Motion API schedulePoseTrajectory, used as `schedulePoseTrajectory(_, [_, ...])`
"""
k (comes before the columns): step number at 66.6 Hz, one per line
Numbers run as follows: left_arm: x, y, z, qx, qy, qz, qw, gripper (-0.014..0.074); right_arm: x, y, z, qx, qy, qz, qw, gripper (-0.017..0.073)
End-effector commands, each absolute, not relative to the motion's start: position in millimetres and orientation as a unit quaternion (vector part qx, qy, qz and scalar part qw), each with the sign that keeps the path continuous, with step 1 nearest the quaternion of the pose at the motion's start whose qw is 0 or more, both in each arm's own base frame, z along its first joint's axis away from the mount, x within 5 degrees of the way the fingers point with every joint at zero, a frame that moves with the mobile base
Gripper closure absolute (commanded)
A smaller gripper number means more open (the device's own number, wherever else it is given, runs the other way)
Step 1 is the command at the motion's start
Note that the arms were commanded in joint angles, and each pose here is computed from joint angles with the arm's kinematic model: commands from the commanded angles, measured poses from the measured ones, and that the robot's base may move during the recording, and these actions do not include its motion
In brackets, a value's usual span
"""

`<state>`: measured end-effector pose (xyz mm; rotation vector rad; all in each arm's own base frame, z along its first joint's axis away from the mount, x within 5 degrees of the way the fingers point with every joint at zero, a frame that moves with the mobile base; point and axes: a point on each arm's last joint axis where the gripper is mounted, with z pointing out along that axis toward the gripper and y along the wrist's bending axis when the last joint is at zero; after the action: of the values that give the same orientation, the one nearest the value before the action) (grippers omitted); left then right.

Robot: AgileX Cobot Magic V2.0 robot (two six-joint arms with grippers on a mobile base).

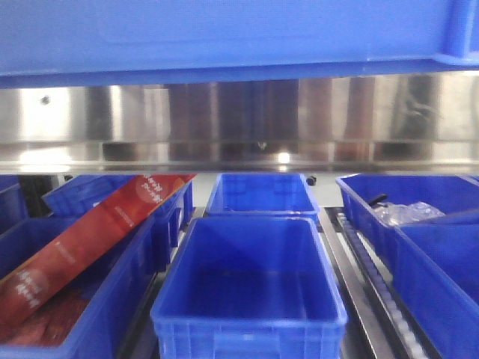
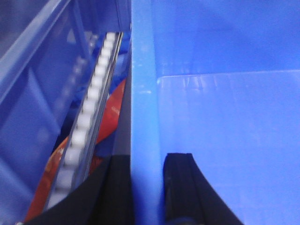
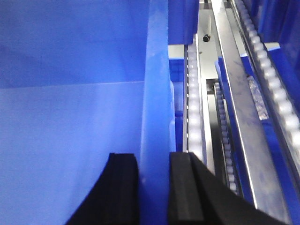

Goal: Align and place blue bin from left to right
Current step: 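Raise the held bin with both grippers above the upper steel shelf edge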

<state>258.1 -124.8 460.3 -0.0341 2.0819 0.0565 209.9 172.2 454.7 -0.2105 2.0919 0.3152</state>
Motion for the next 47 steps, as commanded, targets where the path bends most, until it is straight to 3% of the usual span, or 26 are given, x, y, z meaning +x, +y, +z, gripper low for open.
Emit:
schedulePoseTrajectory(1, [256.1,-127.5,473.5,0.002,0.838,-0.001,0.546,0.0704,206.3,174.7,473.4,-0.103,0.820,0.170,0.537,0.0638])
schedulePoseTrajectory(47, [256.2,-127.3,473.7,0.003,0.837,0.001,0.547,0.0704,206.3,174.7,473.4,-0.103,0.820,0.170,0.537,0.0638])
